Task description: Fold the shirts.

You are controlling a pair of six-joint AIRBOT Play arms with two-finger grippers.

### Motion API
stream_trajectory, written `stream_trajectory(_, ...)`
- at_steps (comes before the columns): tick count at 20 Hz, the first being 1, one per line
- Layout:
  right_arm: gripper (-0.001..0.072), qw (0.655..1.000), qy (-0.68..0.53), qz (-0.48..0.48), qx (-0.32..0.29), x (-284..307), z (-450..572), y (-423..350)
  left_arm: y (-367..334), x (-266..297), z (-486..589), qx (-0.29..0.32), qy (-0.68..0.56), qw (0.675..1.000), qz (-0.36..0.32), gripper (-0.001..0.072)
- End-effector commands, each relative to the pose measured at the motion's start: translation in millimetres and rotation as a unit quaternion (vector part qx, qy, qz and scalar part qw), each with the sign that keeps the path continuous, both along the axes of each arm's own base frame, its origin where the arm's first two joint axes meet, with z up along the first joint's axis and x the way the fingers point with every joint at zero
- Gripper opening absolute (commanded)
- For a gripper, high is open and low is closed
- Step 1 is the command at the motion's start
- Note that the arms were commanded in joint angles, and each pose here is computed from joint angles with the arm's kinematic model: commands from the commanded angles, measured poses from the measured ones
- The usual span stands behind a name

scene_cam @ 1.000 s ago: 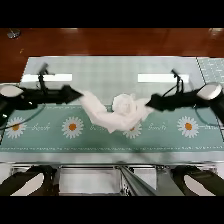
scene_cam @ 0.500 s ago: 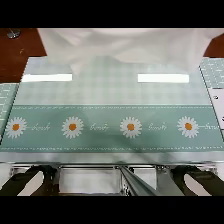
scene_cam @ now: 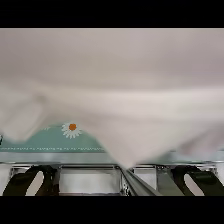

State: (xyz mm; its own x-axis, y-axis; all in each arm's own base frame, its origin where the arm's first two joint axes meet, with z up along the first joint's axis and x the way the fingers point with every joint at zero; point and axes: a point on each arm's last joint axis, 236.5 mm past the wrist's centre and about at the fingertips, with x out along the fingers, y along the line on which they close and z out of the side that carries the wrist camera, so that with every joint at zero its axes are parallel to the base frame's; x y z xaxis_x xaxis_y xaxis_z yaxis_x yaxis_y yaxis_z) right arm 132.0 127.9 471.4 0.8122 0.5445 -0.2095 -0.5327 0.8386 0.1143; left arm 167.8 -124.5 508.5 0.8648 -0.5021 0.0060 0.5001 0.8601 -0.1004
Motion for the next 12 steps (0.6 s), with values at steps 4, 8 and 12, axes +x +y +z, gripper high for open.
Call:
stream_trajectory(4,0.0028,0.977,0.204,0.054,0.021,37.6,-114.6,23.3,4.1,47.2,-153.8,0.000,0.261,0.965,-0.021,0.0016)
stream_trajectory(8,0.0028,0.945,0.326,0.020,0.034,95.1,-234.3,15.9,12.2,94.9,-286.1,-0.028,0.400,0.916,-0.023,0.0016)
stream_trajectory(12,0.0028,0.928,0.360,-0.056,0.082,167.1,-346.0,1.6,8.4,163.2,-373.0,-0.080,0.402,0.912,-0.010,0.0016)
